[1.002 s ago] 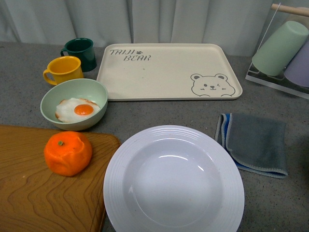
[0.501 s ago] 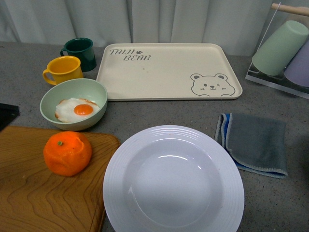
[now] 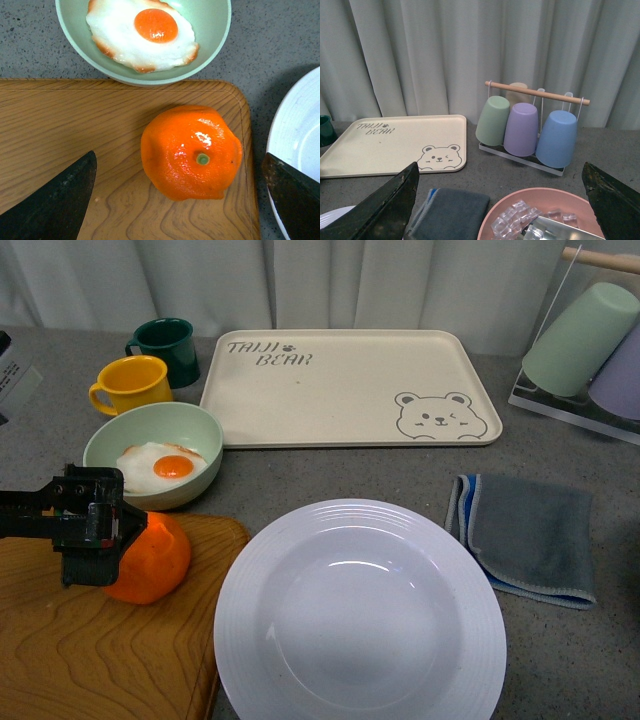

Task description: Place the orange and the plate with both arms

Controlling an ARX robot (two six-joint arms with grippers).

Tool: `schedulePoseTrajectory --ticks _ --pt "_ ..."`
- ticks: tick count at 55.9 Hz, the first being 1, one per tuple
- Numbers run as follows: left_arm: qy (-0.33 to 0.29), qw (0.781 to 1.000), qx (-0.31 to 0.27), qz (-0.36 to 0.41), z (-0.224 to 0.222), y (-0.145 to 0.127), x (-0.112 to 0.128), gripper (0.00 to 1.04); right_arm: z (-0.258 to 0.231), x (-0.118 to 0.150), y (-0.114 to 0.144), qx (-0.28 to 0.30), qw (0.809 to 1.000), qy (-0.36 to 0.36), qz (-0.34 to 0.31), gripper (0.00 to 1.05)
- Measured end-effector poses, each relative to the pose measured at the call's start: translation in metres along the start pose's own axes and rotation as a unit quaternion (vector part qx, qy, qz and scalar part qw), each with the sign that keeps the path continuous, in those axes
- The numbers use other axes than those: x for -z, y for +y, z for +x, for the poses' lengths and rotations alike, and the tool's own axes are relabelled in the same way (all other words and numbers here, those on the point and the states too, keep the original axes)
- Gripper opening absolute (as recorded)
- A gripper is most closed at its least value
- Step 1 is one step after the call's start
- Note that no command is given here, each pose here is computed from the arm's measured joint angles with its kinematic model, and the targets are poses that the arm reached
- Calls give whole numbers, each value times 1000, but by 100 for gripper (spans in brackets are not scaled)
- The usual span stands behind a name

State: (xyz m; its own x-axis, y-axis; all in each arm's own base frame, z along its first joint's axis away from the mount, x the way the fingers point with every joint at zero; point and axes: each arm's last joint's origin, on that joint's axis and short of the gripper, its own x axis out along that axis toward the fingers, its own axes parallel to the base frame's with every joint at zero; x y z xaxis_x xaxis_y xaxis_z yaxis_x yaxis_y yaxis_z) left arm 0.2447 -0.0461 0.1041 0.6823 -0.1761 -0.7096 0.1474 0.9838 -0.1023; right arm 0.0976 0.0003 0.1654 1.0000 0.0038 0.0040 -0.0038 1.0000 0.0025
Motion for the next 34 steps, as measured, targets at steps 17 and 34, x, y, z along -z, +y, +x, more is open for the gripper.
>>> schedulePoseTrajectory --ticks 17,34 --pt "15 1000 10 3 14 -6 -2 98 0 0 0 0 1000 0 0 95" --pt "46 999 9 9 27 -7 1 98 0 0 0 0 1000 0 0 95"
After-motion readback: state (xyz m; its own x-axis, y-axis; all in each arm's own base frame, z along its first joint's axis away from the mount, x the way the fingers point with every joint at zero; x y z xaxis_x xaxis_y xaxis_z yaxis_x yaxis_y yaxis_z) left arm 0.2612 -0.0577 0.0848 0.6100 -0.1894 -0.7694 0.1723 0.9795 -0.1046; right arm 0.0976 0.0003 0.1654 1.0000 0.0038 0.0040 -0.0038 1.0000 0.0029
